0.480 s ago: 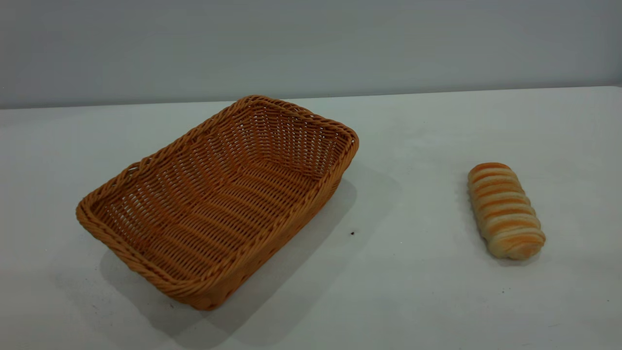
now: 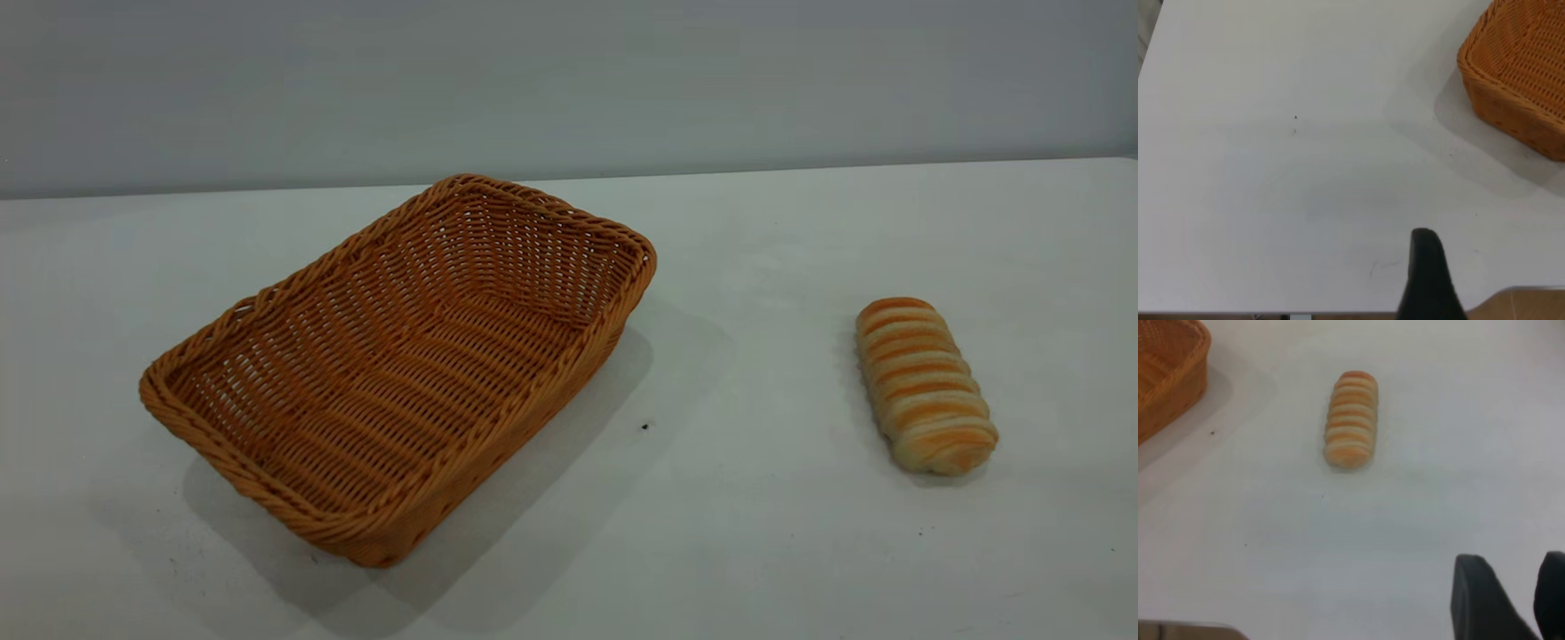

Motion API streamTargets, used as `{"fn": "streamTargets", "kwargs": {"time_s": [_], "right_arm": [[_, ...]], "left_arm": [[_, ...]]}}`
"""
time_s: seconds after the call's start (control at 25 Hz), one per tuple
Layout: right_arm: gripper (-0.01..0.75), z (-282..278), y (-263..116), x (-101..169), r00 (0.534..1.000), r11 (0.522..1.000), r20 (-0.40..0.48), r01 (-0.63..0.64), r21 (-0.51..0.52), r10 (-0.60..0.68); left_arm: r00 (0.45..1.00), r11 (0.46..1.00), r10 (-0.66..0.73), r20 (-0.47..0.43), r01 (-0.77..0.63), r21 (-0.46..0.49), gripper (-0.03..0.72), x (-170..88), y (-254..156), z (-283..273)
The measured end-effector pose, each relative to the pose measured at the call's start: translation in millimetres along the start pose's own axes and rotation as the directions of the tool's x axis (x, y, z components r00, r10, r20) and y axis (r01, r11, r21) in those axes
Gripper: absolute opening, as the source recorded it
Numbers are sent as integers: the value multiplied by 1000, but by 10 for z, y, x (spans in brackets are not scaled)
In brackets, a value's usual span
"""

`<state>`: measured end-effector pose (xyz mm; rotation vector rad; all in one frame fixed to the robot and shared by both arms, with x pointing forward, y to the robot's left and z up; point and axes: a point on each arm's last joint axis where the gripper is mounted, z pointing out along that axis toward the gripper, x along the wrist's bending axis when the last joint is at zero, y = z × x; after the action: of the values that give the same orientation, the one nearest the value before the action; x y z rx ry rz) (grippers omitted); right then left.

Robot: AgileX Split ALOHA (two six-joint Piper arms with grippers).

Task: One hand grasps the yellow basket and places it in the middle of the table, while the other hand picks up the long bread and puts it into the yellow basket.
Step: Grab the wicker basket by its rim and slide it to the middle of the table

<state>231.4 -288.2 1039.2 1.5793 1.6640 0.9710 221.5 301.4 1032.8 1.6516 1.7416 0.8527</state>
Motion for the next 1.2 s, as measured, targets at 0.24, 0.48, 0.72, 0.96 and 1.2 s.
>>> {"fn": "streamTargets", "kwargs": {"time_s": [0.24, 0.48, 0.72, 0.96, 1.2], "right_arm": [[238, 0, 0, 0, 1000, 1000, 0, 1, 0, -1], [238, 0, 0, 0, 1000, 1000, 0, 1, 0, -1], [238, 0, 0, 1, 1000, 1000, -1, 1, 0, -1], [256, -27, 28, 6, 1000, 1000, -4, 0, -20, 0], [433, 77, 438, 41, 997, 999, -64, 37, -27, -39]], "left_arm": [[1000, 1000, 0, 0, 0, 0, 562, 0, 0, 0], [1000, 1000, 0, 0, 0, 0, 562, 0, 0, 0], [1000, 1000, 0, 0, 0, 0, 562, 0, 0, 0], [1000, 1000, -14, 0, 14, 4, 562, 1, 32, -21], [997, 986, -71, 33, 65, 153, 562, -33, 546, -13]]}}
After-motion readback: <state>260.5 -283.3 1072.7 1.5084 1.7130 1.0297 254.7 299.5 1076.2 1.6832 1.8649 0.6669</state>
